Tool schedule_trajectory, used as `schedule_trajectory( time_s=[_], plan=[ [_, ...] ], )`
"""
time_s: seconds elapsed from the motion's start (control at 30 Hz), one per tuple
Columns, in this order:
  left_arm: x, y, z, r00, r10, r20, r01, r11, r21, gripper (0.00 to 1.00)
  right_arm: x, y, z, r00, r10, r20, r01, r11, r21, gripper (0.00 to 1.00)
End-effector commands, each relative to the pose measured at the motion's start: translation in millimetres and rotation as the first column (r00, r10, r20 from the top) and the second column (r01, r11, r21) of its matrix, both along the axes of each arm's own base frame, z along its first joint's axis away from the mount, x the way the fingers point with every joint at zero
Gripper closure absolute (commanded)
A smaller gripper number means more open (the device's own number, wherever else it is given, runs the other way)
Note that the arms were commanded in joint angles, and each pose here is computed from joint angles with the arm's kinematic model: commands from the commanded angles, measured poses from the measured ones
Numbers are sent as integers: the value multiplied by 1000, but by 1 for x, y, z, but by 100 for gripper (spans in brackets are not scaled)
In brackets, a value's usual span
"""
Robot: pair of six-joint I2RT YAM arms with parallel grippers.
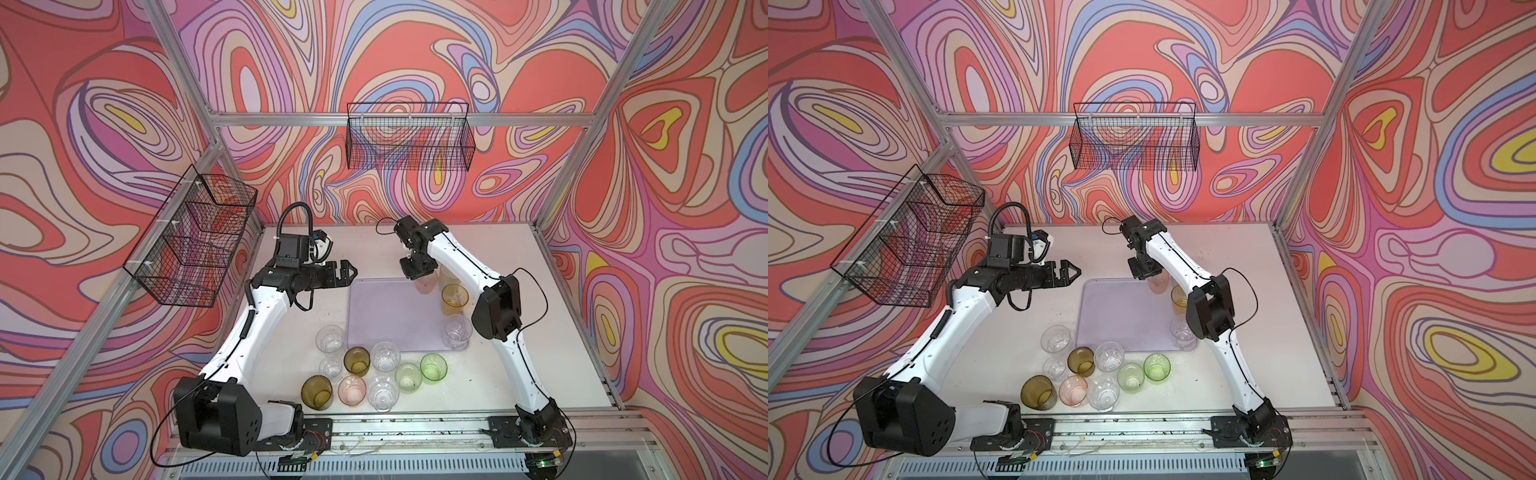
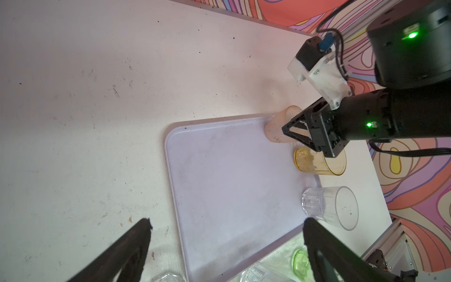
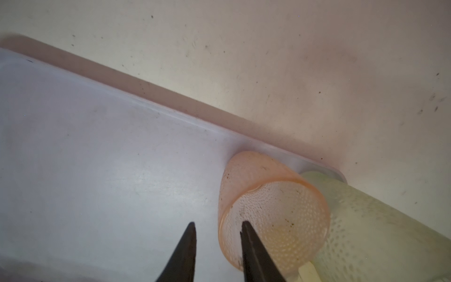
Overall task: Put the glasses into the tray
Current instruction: 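Open the right gripper and raise it off the pink cup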
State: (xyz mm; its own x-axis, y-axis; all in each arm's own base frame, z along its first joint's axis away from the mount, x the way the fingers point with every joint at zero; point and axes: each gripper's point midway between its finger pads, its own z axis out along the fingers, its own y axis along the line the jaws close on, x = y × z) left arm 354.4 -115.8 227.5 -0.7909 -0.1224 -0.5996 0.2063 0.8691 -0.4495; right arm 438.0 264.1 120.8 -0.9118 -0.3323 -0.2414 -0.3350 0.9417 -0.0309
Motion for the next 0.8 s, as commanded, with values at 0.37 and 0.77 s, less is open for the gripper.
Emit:
schedule_trajectory(
  time_s=[0.37,0.77],
  plan=[
    [-1,1,-3,1000,-5,-11,5,1000,-1,0,-30,18,69,993,45,108,-59,990,126,63],
    [-4,-4,3,999,-35,-3,35,999,-17,0,-87,18,93,984,101,149,-118,988,104,61]
  ],
)
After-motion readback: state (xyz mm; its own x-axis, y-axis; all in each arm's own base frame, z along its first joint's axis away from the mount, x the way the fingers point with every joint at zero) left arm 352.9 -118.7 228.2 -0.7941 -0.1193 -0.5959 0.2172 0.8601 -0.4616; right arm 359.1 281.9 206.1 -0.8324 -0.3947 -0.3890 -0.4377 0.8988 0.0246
